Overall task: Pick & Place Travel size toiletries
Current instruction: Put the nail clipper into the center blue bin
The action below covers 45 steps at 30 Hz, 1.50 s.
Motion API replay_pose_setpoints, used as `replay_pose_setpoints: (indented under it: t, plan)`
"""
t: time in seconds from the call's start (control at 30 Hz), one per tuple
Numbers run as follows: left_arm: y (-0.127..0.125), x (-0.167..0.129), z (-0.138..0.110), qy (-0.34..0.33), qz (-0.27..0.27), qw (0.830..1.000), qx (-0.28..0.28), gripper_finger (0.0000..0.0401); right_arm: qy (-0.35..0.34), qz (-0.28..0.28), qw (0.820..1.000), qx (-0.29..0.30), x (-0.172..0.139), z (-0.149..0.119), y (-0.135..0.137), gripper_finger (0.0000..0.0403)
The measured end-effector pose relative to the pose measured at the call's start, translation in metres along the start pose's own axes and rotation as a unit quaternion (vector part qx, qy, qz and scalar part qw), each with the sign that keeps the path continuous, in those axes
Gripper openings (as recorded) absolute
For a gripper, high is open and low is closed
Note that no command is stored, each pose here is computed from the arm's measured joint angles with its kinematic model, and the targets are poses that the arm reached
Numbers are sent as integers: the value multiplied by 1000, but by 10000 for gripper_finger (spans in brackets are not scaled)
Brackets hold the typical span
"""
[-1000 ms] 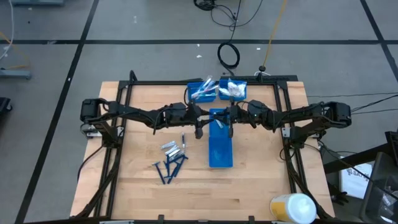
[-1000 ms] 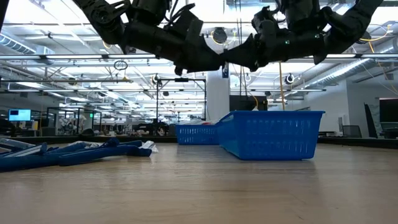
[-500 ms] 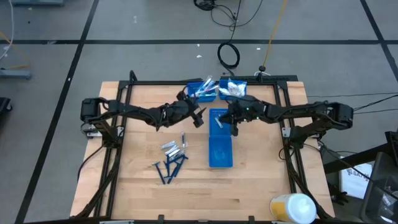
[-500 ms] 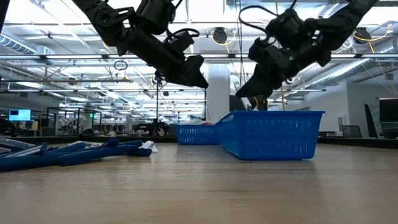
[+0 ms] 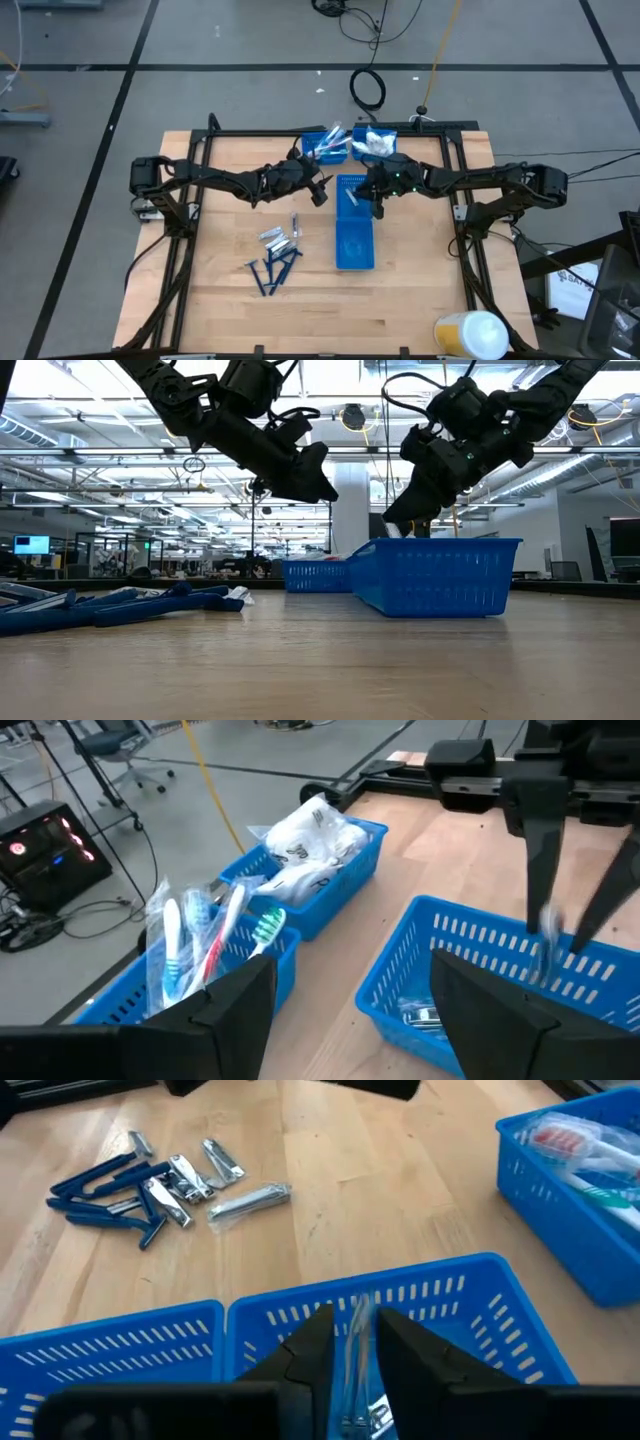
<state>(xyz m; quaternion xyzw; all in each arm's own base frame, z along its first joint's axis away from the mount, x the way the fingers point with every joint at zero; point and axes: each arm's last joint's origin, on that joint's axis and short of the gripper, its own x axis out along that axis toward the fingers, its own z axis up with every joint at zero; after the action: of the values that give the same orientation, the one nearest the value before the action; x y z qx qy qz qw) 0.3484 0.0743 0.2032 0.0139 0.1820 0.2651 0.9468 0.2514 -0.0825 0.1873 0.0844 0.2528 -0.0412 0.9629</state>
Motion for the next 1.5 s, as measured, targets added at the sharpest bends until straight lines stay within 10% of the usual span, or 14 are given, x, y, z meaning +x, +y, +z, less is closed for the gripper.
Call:
replay_pose_setpoints:
  t: [0.57,0.87,1.13,1.5]
  plan:
    - [-5,-4,-20,100,-28,994,33,255,-20,-1,1000,-3,0,4,0,165]
    - [-24,-27,-57,321,-128,936,-68,255,-23,-1,1000,-7,0,5,0,162]
    - [-32,-43,-69,415,-45,881,-225,255,-41,-1,999,-3,0,8,0,161]
    - [-25,-47,-77,433,46,864,-253,255,-43,0,999,15,0,9,0,161]
